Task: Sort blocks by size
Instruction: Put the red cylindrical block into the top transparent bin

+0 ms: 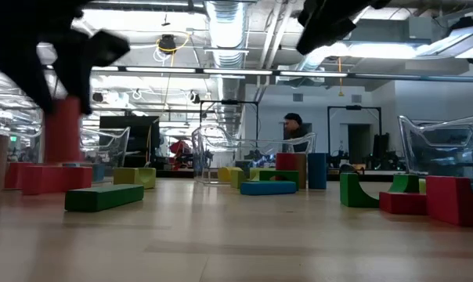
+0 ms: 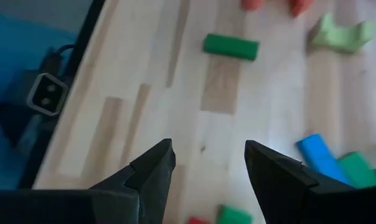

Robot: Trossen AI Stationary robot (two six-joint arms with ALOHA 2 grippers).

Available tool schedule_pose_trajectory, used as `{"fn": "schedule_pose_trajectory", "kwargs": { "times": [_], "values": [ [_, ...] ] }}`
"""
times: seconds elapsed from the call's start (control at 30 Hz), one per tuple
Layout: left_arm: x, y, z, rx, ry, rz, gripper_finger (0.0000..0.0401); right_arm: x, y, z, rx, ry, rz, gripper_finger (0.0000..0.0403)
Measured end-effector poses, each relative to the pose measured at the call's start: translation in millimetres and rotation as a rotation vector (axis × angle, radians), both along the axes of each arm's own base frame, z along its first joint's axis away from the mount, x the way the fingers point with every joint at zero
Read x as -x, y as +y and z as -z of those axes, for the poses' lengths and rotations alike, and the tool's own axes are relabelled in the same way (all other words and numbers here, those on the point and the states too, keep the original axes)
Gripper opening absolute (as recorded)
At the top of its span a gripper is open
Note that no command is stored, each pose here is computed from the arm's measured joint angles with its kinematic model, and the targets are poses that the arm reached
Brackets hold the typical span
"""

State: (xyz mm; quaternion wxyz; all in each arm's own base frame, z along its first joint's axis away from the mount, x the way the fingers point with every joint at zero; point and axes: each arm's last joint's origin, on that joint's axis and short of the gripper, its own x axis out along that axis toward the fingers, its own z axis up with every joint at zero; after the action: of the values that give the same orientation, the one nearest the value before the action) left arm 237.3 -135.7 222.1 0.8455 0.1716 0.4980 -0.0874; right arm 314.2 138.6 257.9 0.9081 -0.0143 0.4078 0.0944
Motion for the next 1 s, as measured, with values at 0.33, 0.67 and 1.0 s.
{"fn": "schedule_pose_trajectory", "kwargs": {
  "times": [0.33, 0.67, 1.0],
  "values": [
    [7, 12, -66, -0.085, -0.345, -0.038, 0.0129, -2, 9, -7, 0.165, -0.148, 0.003, 0.0214],
    [25, 24, -125, -0.023, -0.748, -0.034, 0.0128, -13, 12, -25, 0.359, -0.394, 0.030, 0.0212],
    [23, 22, -145, -0.025, -0.915, 0.028, 0.0128, -25, 5, -48, 0.442, -0.612, 0.102, 0.0212]
  ]
}}
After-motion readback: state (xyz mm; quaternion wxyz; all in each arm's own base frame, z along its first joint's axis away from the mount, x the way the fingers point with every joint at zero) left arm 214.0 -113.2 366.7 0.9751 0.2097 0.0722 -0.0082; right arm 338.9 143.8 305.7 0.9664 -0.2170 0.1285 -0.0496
